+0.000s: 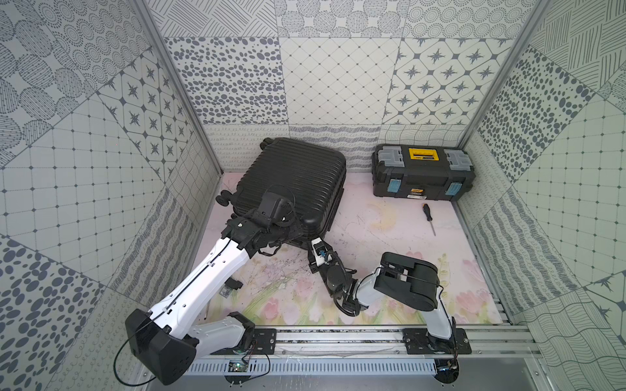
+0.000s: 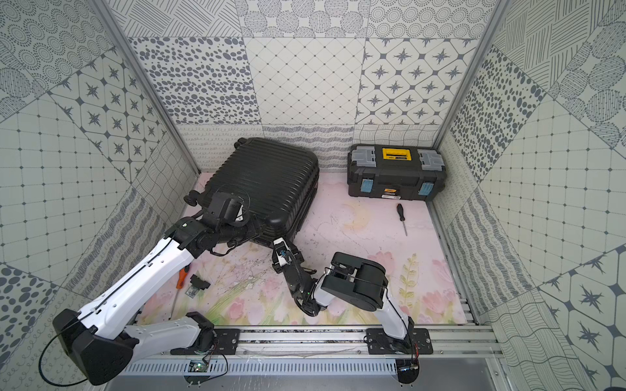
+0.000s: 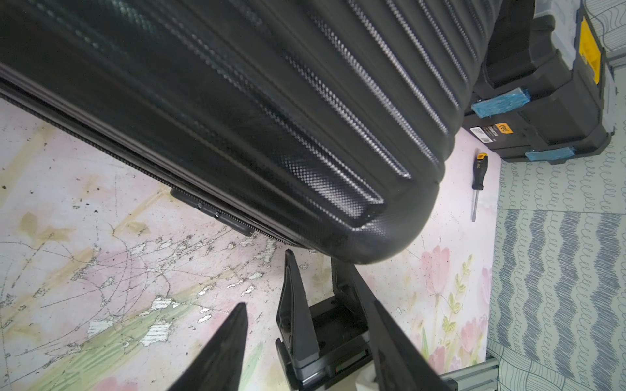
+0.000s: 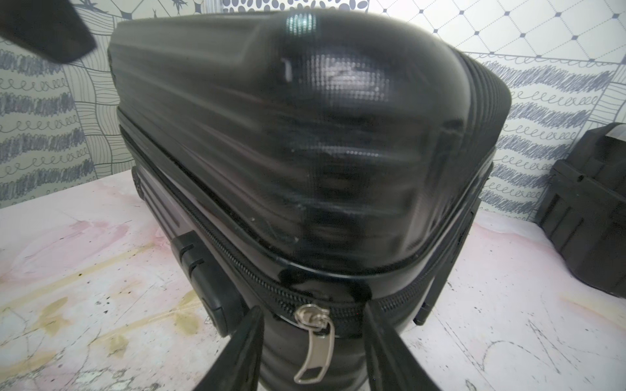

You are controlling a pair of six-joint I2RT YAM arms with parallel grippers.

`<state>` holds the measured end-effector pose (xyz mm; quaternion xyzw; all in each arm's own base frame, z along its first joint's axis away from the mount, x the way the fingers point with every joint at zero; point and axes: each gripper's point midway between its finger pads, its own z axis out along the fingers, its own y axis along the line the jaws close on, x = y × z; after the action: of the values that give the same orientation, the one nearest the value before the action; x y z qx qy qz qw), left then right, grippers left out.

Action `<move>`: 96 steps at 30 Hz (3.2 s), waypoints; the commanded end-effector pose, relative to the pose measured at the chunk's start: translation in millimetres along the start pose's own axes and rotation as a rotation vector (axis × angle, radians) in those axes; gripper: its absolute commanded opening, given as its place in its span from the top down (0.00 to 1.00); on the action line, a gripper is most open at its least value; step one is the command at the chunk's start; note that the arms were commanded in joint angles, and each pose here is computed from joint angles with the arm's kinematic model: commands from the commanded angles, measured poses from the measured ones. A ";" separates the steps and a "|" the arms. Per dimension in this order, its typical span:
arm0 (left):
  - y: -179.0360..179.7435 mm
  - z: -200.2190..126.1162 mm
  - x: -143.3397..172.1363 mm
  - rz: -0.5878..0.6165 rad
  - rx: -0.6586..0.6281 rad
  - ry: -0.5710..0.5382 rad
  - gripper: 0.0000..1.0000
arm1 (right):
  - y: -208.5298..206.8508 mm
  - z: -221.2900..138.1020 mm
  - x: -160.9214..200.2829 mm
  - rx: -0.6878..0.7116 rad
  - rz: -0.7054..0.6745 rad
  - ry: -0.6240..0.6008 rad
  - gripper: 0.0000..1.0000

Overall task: Open the suitcase zippers
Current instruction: Unzip the zipper on the suitcase, then adjust the suitcase at the center of the board.

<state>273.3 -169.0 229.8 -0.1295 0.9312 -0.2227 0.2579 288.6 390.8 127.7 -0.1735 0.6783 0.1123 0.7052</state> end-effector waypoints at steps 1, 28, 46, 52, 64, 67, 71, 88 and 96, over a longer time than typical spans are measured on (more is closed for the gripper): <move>-0.3 -7.7 0.3 0.010 0.003 0.001 0.43 | -13.0 11.3 27.0 0.048 -0.045 0.067 0.56; -10.3 -33.9 -32.6 0.178 -0.074 -0.069 0.43 | -128.7 -8.5 -15.3 0.001 -0.106 0.060 1.00; -115.3 7.3 -52.4 0.343 -0.007 -0.018 0.44 | -78.5 -35.7 -13.0 -0.277 -0.067 0.042 1.00; -126.0 18.8 -48.1 0.363 -0.013 -0.006 0.44 | -45.2 -51.8 -17.1 -0.347 -0.092 0.029 1.00; -132.2 44.7 -12.6 0.412 -0.036 0.076 0.46 | -9.5 -80.2 -6.6 -0.380 -0.066 0.035 1.00; -119.0 54.9 5.2 0.435 -0.083 0.111 0.46 | -18.2 -78.3 -4.3 -0.331 -0.071 0.040 1.00; -89.6 65.7 21.8 0.441 -0.162 0.146 0.46 | -31.4 -77.4 -2.2 -0.267 -0.089 0.052 1.00; -35.6 72.3 41.9 0.507 -0.306 0.182 0.46 | -83.8 -66.0 -15.0 -0.156 -0.071 0.056 1.00; -31.0 70.5 42.8 0.515 -0.313 0.179 0.46 | -103.9 -65.8 -8.8 -0.128 -0.066 0.096 1.00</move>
<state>329.7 -289.3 234.4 0.0698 0.9273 -0.1341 0.3423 250.6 297.1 133.5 -0.3028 0.6881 0.1506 0.6420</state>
